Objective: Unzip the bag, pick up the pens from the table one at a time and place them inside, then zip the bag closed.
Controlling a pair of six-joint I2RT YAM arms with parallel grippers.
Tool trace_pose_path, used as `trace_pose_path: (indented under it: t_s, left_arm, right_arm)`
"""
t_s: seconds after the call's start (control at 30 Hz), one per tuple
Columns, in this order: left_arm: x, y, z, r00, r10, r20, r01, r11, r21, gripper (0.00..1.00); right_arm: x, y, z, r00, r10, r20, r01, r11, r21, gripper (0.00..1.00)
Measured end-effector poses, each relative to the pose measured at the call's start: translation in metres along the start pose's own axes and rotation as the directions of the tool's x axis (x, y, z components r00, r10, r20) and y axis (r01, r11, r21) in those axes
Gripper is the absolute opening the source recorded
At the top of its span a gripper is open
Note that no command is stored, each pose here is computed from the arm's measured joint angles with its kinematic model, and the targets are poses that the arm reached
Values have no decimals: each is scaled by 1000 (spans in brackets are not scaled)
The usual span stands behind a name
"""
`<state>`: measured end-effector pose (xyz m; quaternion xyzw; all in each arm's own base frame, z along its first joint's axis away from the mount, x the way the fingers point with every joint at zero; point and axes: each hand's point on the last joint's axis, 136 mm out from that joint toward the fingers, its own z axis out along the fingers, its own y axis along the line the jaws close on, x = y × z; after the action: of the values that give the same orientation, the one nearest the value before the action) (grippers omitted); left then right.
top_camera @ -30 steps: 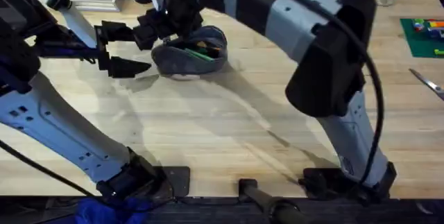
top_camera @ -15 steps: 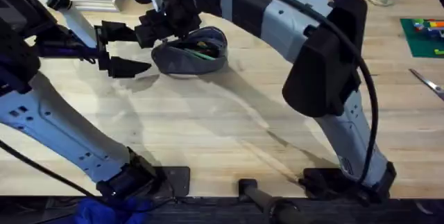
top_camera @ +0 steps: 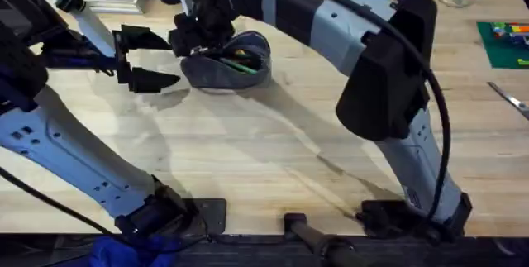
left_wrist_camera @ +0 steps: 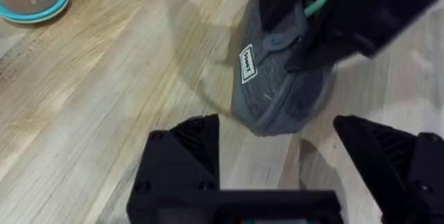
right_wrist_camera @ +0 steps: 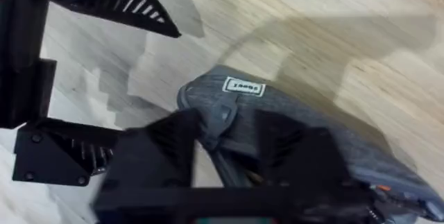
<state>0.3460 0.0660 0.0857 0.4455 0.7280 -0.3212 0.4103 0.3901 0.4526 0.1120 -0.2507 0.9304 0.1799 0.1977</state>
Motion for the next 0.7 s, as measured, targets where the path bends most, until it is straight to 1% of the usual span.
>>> trace_pose_path:
  t_s: [0.07, 0.1, 0.3, 0.33, 0.43, 0.53, 0.7]
  left_arm:
    - [0, 0, 0, 1000, 0, 0, 0, 1000, 0, 994]
    - [0, 0, 0, 1000, 0, 0, 0, 1000, 0, 994]
    - [0, 0, 0, 1000, 0, 0, 0, 1000, 0, 993]
    - [0, 0, 0, 1000, 0, 0, 0, 1000, 0, 993]
    - [0, 0, 0, 1000, 0, 0, 0, 1000, 0, 994]
    - [0, 0, 0, 1000, 1, 0, -1, 1000, 0, 994]
    - [0, 0, 0, 1000, 0, 0, 0, 1000, 0, 993]
  right_arm:
    - [0, 1, 0, 1000, 3, -1, -3, 1000, 0, 303]
    - [0, 1, 0, 1000, 3, 0, -3, 1000, 0, 258]
    - [-2, 2, 0, 1000, 2, 8, -2, 1000, -3, 225]
    - [-2, 2, 0, 1000, 2, 8, -2, 1000, -3, 206]
    - [-2, 2, 0, 1000, 2, 9, -2, 1000, -3, 104]
    - [-2, 2, 0, 1000, 2, 9, -2, 1000, -3, 37]
    - [-2, 2, 0, 1000, 2, 9, -2, 1000, -3, 31]
